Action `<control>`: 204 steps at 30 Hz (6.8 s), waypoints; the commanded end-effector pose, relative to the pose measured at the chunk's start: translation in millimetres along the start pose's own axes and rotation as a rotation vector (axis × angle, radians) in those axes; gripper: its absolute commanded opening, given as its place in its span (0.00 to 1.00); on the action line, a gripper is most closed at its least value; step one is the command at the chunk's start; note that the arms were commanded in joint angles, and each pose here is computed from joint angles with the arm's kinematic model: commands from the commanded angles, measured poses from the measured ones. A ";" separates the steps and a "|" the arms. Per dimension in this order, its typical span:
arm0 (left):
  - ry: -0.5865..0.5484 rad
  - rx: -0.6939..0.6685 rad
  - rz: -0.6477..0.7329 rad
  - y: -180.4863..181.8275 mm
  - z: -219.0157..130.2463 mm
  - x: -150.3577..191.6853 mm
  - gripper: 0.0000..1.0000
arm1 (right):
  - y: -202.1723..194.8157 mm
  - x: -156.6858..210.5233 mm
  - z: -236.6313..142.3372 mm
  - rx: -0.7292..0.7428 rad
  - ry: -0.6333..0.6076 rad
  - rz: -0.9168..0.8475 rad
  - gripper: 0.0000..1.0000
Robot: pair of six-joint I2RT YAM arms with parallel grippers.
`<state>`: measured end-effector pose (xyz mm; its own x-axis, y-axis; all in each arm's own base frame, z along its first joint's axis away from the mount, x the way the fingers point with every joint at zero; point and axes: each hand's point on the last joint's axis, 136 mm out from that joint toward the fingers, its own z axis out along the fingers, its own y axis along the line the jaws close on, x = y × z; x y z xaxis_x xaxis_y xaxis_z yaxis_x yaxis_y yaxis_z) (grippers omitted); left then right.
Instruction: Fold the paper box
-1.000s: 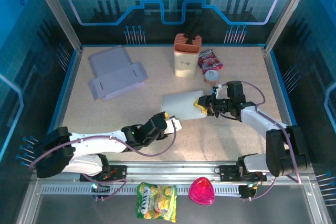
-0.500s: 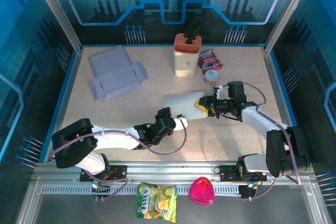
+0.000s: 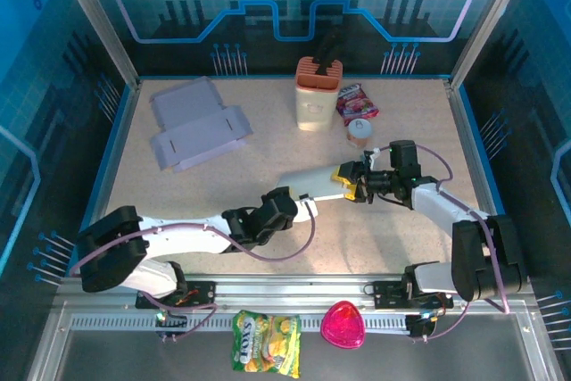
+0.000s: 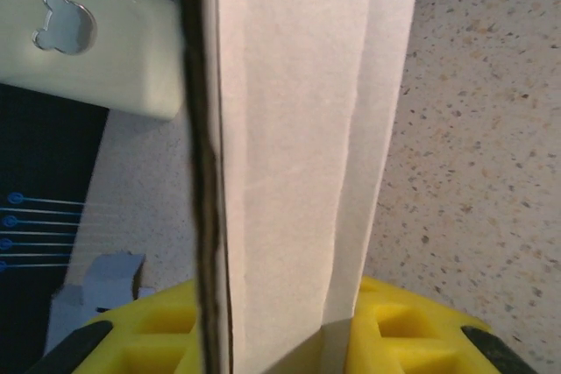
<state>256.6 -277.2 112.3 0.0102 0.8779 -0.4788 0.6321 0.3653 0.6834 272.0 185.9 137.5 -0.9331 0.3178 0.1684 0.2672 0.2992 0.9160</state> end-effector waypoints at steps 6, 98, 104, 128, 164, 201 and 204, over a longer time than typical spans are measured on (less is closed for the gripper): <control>0.093 0.163 -0.204 0.7 -31.1 -3.4 0.23 | 15.3 -9.2 -38.9 -0.034 -0.174 -0.050 0.65; 0.401 0.675 -0.292 -23.5 -43.8 6.8 0.20 | 39.4 50.6 3.5 0.240 -0.414 -0.486 0.52; 0.379 0.699 -0.244 -25.0 -54.8 12.2 0.22 | 42.5 59.1 -37.0 0.274 -0.369 -0.714 0.52; 0.348 0.742 -0.199 -26.9 -65.9 18.7 0.25 | 46.4 46.6 -12.1 0.282 -0.154 -1.017 0.57; 0.352 0.734 -0.210 -25.3 -62.7 18.0 0.25 | 25.8 52.6 -10.3 0.310 -0.109 -0.957 0.43; 0.349 0.734 -0.215 -25.0 -60.3 16.1 0.24 | 9.0 50.8 -1.4 0.395 -0.087 -0.966 0.22; 0.348 0.734 -0.214 -25.1 -60.5 15.9 0.24 | 10.1 51.0 -1.4 0.402 -0.093 -0.973 0.20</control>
<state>199.0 -256.3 123.4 -0.3275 0.8995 -0.2891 0.9357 0.3513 0.0332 228.1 204.0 156.4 -0.7726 -0.1395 -0.6194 -0.5075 0.7219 0.4704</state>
